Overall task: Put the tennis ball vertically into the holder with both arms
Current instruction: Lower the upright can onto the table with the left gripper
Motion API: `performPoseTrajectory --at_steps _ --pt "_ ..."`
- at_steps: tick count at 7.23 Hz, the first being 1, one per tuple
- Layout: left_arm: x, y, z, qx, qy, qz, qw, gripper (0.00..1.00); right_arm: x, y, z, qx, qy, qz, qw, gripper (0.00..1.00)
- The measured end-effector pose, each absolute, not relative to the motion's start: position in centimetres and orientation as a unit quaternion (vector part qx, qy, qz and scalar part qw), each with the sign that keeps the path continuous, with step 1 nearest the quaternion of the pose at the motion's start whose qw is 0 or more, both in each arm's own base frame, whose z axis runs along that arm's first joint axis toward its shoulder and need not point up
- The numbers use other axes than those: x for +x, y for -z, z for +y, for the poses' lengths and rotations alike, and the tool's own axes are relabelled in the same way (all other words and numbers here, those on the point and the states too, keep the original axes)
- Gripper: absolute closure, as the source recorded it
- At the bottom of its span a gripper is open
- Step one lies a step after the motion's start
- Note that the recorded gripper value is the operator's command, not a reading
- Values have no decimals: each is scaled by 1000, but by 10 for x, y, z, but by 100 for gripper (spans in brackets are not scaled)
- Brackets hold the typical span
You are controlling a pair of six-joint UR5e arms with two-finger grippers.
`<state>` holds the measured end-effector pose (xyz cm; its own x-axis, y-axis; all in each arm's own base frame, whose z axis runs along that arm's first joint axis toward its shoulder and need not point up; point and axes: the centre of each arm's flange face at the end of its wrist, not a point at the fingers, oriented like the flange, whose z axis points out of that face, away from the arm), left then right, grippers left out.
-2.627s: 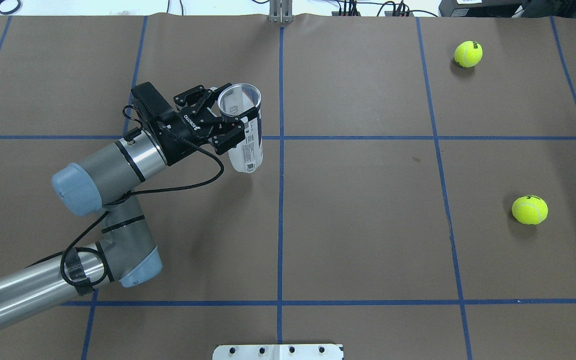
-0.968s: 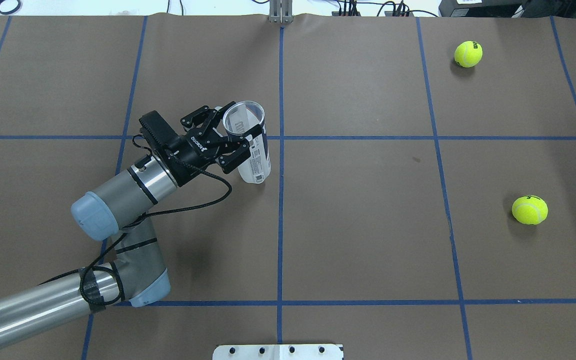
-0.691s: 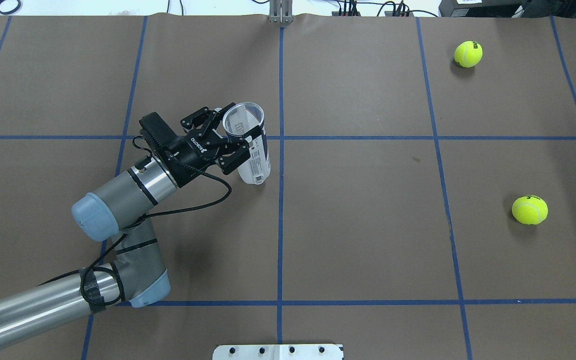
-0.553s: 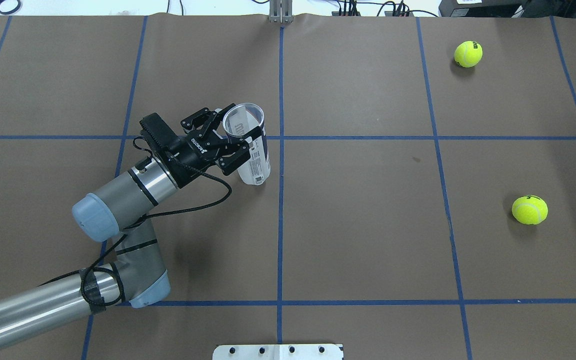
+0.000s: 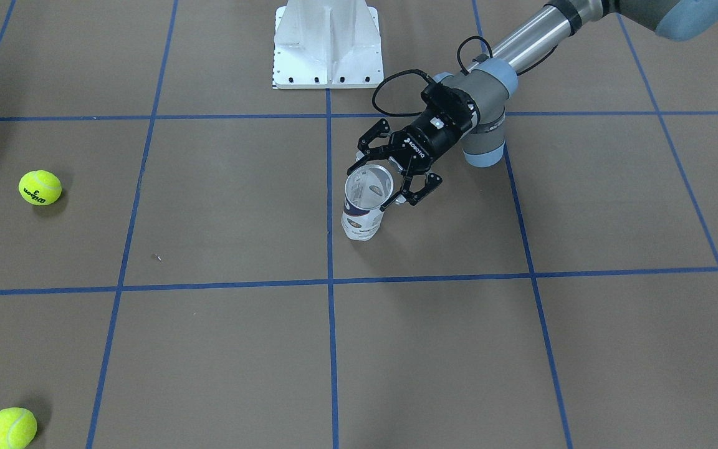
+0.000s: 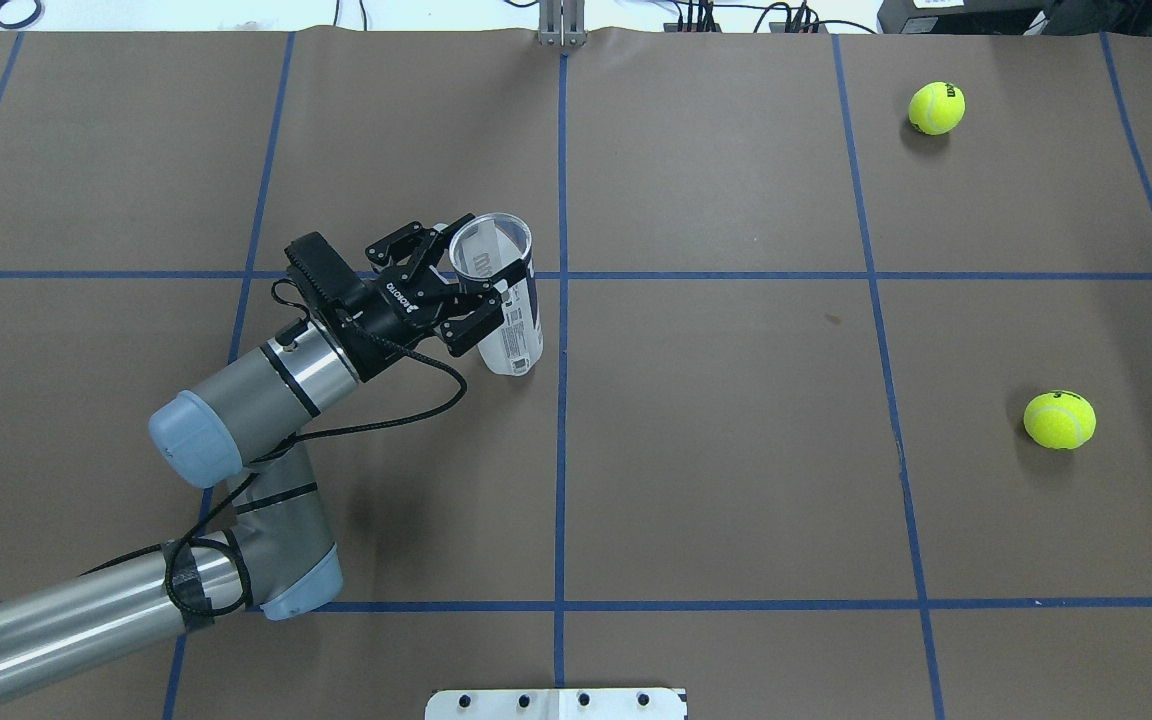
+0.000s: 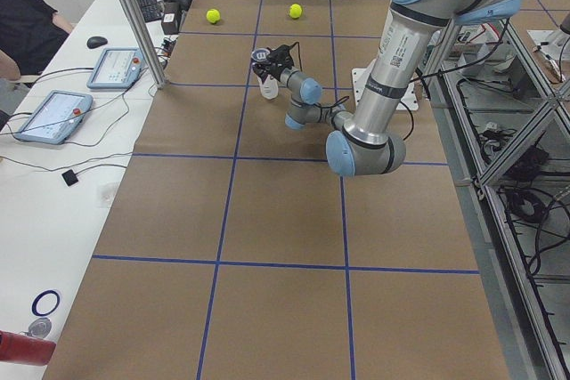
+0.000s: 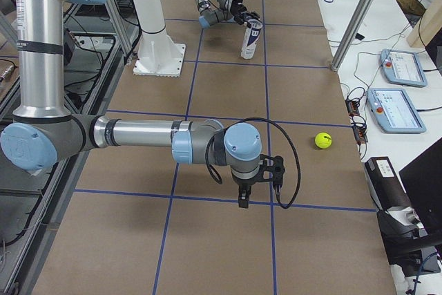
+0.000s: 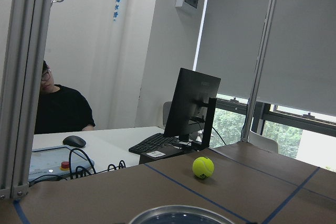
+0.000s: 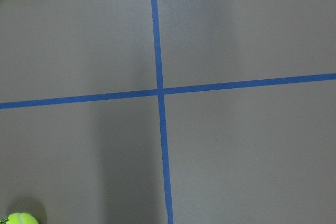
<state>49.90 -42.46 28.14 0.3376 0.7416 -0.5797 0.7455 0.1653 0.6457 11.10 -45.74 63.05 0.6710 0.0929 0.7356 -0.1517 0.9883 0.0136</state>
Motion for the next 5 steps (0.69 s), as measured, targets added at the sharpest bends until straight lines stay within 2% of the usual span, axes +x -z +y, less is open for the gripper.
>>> performPoseTrajectory --at_steps 4,5 --pt "502 -278 -424 646 2 577 500 34 111 -631 -457 36 -67 -399 914 1" --pt "503 -279 -424 645 1 577 501 22 111 -632 -457 36 -67 -399 914 1"
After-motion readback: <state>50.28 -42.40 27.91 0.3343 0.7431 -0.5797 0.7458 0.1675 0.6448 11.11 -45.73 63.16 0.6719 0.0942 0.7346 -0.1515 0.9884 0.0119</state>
